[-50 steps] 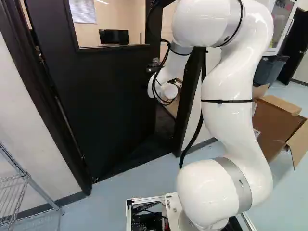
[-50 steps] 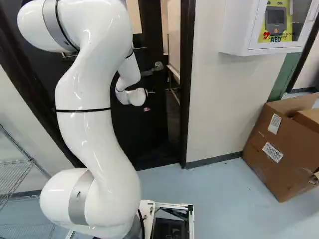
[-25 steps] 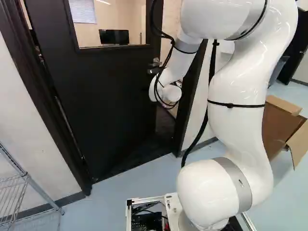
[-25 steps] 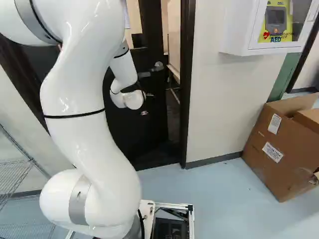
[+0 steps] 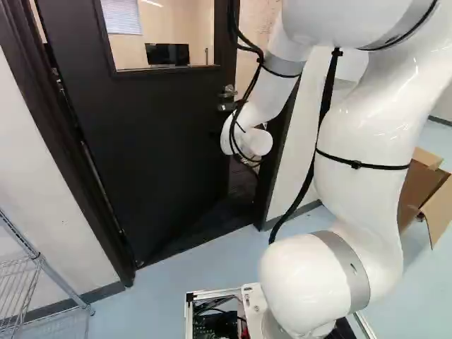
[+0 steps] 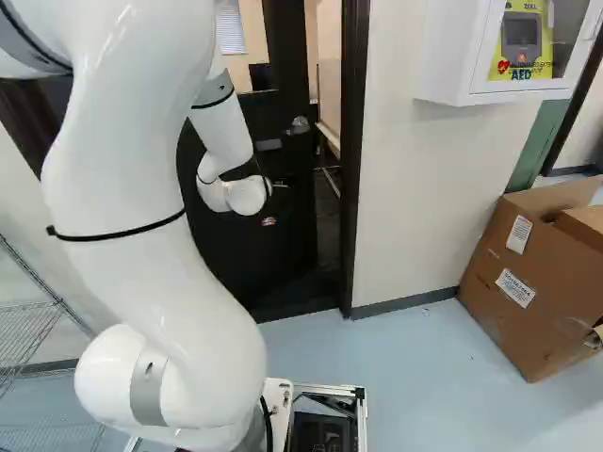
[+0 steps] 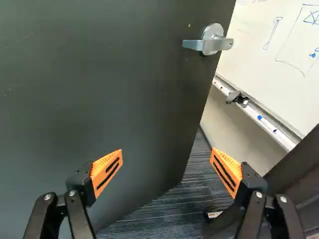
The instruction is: Open the door and move inside
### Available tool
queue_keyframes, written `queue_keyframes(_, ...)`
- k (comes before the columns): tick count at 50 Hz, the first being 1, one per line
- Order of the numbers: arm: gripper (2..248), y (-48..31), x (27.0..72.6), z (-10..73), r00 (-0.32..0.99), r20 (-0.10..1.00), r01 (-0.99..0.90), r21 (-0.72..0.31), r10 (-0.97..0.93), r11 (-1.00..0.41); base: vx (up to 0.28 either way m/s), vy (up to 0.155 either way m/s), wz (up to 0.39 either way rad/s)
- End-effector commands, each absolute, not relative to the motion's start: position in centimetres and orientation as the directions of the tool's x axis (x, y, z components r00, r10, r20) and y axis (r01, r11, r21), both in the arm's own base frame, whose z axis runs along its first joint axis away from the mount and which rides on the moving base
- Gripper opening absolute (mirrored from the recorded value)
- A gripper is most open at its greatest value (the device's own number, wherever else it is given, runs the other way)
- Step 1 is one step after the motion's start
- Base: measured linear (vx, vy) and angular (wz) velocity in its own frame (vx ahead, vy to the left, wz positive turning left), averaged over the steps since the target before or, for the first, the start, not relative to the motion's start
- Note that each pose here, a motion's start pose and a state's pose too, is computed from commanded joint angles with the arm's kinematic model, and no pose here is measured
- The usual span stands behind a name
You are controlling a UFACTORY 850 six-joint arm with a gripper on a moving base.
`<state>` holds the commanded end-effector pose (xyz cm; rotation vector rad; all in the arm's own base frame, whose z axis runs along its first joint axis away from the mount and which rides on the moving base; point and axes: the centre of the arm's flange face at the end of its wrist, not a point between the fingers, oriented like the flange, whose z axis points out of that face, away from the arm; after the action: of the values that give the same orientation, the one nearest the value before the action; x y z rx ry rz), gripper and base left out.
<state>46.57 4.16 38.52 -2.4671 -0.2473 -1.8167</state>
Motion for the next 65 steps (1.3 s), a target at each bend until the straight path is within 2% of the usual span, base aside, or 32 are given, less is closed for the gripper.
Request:
queue_keyframes(26,247,2.5,41.1,38.4,0.340,0.939,0.099,0.019,0.052,-0.995,0.000,0.000,0.000)
queue_keyframes(65,247,0.1,34.1,38.2,0.346,0.938,0.021,0.010,0.017,-1.000,0.000,0.000,0.000)
